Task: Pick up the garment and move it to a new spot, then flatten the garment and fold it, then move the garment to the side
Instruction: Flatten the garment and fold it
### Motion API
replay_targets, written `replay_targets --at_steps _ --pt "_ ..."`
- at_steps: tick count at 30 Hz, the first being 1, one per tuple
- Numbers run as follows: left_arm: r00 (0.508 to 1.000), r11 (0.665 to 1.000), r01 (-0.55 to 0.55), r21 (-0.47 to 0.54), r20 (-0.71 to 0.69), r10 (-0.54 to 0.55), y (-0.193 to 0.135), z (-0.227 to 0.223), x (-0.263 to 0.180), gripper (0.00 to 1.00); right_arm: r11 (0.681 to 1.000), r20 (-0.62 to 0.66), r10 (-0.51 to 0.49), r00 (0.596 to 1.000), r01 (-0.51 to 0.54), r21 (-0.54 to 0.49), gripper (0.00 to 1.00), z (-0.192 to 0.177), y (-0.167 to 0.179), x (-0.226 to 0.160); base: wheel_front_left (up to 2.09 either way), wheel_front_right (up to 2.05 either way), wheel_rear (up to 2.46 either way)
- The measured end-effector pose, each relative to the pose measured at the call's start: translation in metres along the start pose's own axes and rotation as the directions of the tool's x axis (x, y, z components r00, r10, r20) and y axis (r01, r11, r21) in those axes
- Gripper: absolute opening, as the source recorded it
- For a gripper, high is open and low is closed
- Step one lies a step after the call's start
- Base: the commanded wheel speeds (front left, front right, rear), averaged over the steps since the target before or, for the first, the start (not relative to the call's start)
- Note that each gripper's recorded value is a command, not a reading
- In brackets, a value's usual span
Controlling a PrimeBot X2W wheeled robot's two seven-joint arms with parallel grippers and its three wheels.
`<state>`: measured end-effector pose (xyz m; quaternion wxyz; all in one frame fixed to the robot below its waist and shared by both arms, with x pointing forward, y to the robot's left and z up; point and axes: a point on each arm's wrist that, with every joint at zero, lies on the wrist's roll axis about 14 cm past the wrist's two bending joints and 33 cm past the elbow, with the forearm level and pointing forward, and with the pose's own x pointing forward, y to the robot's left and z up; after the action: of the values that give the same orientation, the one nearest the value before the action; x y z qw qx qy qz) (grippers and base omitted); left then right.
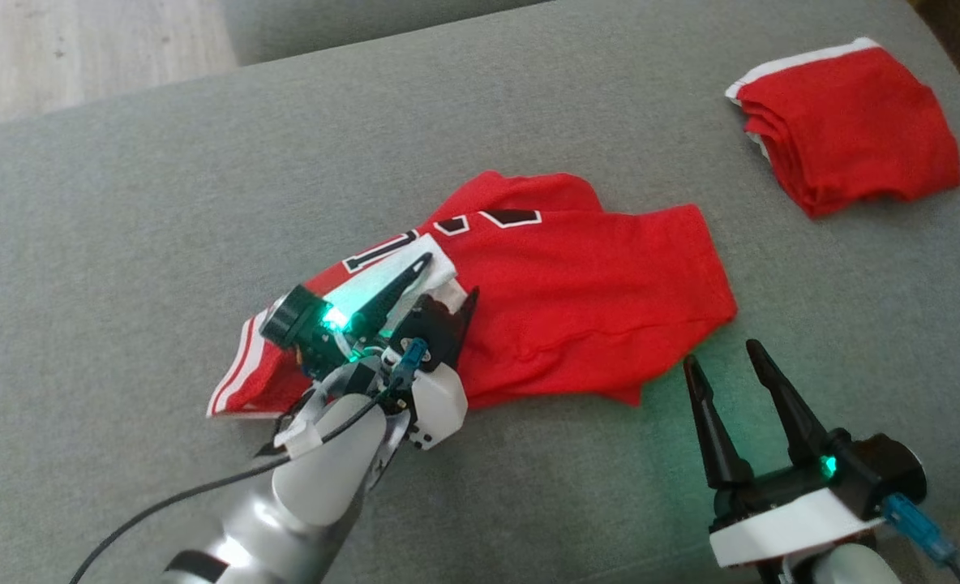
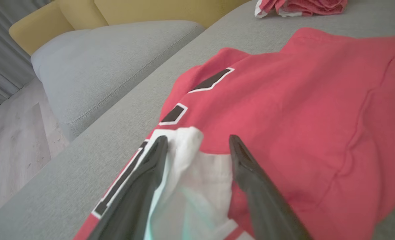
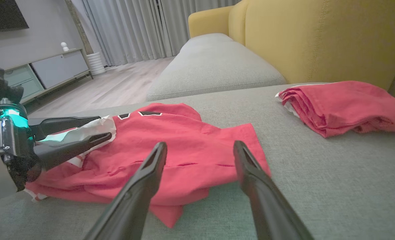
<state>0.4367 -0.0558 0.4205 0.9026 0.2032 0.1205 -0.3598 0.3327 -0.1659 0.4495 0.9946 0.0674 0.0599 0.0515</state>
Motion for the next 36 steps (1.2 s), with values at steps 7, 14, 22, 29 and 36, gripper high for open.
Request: replay_targets --at_steps 7,14,22,29,36 --pt "0.999 1.000 -0.010 0.004 0.032 0.010 0.001 0.005 -0.001 0.00 1.000 0.007 -0.002 1.000 0.002 0.000 1.00 0.002 0.000 -0.002 0.00 0.00 0.00" --pt "0.988 0.997 -0.076 -0.012 0.133 0.077 0.018 0.023 -0.015 0.00 1.000 0.015 0.032 0.999 -0.032 0.000 1.00 0.003 0.009 0.002 0.00 0.00 0.00" --pt "0.959 0.978 -0.110 -0.175 0.240 0.151 0.053 0.045 -0.044 0.00 0.998 0.024 0.056 0.998 -0.056 -0.003 1.00 0.006 0.013 0.012 0.00 0.00 0.00" --pt "0.942 0.953 -0.191 -0.234 0.228 0.245 0.070 0.021 -0.088 0.00 0.998 0.024 0.059 0.998 -0.059 -0.005 1.00 0.006 0.013 0.015 0.00 0.00 0.00" --pt "0.918 0.890 -0.252 -0.380 0.197 0.344 0.074 0.004 -0.121 0.00 1.000 -0.004 -0.001 1.000 0.001 0.007 1.00 -0.003 -0.007 0.017 0.00 0.00 0.00"
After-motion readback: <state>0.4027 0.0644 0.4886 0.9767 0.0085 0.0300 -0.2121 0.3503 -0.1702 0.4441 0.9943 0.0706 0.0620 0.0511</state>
